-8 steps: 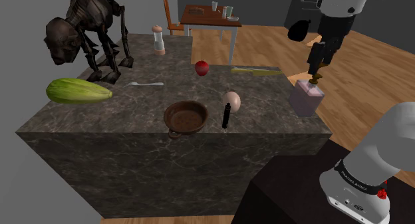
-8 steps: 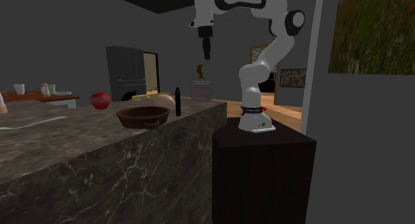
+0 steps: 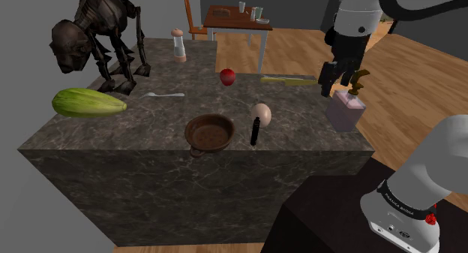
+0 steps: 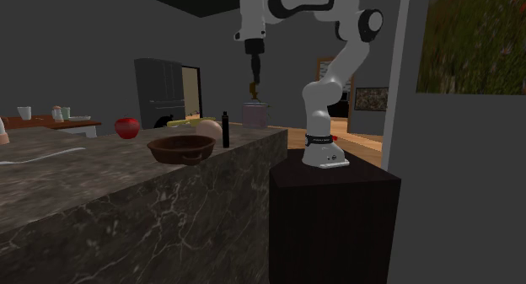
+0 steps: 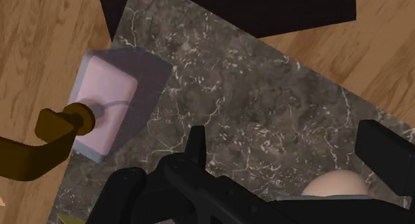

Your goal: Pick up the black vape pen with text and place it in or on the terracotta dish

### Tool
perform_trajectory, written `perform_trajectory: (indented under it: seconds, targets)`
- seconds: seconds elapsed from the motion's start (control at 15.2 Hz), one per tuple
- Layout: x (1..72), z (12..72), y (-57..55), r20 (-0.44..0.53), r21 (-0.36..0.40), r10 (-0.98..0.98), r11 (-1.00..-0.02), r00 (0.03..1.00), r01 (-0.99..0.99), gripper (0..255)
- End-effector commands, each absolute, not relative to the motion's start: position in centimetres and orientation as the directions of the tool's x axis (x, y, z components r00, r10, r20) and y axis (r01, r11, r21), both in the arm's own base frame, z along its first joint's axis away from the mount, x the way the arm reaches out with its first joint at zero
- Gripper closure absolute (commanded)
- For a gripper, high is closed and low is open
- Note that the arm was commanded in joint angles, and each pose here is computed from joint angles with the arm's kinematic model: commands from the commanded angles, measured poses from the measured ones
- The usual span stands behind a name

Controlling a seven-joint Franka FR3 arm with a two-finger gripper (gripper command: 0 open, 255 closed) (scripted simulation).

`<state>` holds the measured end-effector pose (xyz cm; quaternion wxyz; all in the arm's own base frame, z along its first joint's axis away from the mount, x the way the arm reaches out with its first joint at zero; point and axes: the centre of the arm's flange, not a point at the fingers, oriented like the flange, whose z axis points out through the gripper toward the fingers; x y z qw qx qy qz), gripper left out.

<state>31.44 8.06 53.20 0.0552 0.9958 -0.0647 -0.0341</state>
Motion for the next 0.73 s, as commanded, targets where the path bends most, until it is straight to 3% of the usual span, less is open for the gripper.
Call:
perform_trajectory:
  seconds: [0.0,0.66]
  targets:
    - [32.4,52.3,10.0,-0.053,0.101,-0.157,-0.983,0.986,-0.151,0]
    - [38.5,47.2,19.3,-0.021,0.041,-0.269,-0.963,0.963,-0.268,0]
